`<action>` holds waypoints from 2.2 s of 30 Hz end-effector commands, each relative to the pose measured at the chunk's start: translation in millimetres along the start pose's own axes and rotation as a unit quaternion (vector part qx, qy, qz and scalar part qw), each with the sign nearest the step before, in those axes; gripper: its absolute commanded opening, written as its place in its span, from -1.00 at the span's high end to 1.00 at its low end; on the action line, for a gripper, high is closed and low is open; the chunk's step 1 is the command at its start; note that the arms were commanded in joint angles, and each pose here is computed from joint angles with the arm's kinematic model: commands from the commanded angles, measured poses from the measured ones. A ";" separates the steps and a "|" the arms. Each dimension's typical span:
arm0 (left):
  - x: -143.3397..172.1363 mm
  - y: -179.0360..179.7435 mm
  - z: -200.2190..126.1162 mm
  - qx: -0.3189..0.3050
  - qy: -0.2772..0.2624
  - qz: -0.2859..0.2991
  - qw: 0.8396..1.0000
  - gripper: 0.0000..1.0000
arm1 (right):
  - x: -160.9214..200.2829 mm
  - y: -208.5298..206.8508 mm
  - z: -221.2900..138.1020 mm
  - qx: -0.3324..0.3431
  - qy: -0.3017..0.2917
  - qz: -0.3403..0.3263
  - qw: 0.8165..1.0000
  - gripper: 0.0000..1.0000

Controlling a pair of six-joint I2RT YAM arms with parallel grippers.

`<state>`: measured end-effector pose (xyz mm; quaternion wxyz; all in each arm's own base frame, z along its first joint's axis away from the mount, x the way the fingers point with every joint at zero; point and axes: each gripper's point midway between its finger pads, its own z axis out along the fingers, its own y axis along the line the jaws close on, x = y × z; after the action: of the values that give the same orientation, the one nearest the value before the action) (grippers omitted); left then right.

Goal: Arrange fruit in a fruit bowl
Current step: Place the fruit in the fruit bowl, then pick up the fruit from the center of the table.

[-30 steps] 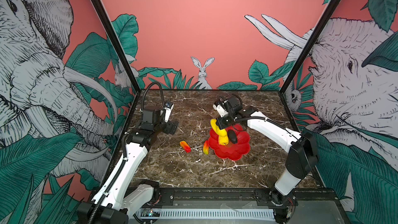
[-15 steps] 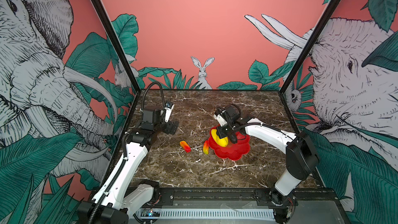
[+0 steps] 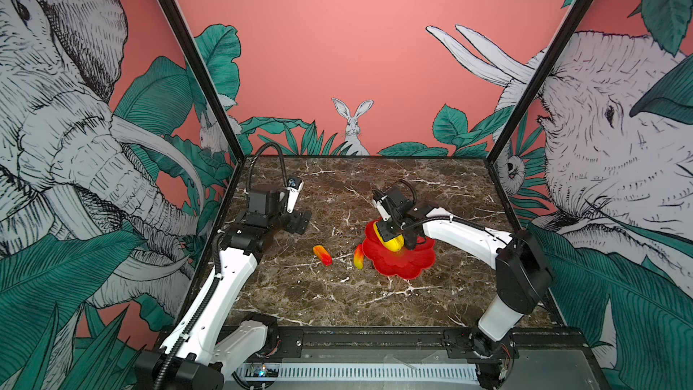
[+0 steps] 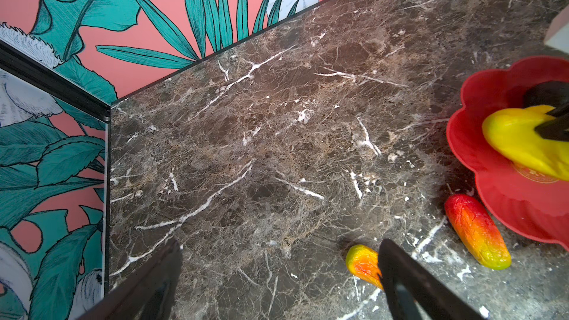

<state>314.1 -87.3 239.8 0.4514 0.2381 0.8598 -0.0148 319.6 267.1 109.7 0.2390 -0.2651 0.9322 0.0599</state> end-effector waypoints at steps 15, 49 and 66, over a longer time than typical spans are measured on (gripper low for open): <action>-1.6 -1.1 -4.3 0.004 -0.005 0.002 1.000 -0.99 | -19.1 10.5 -26.5 -0.014 -0.024 -0.079 0.996 -0.08; -3.7 1.9 -9.1 -0.005 -0.012 0.002 1.000 -0.99 | -49.0 189.0 31.6 -0.206 -0.033 -0.185 0.960 -0.80; -4.5 2.3 -15.2 -0.009 -0.021 0.003 1.000 -0.99 | -35.4 218.4 80.6 -0.242 -0.007 -0.129 0.962 -0.04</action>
<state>309.8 -86.0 250.2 0.4666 0.2361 0.8522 -0.0138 265.4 476.5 45.2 0.1702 -0.4427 0.8493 0.2320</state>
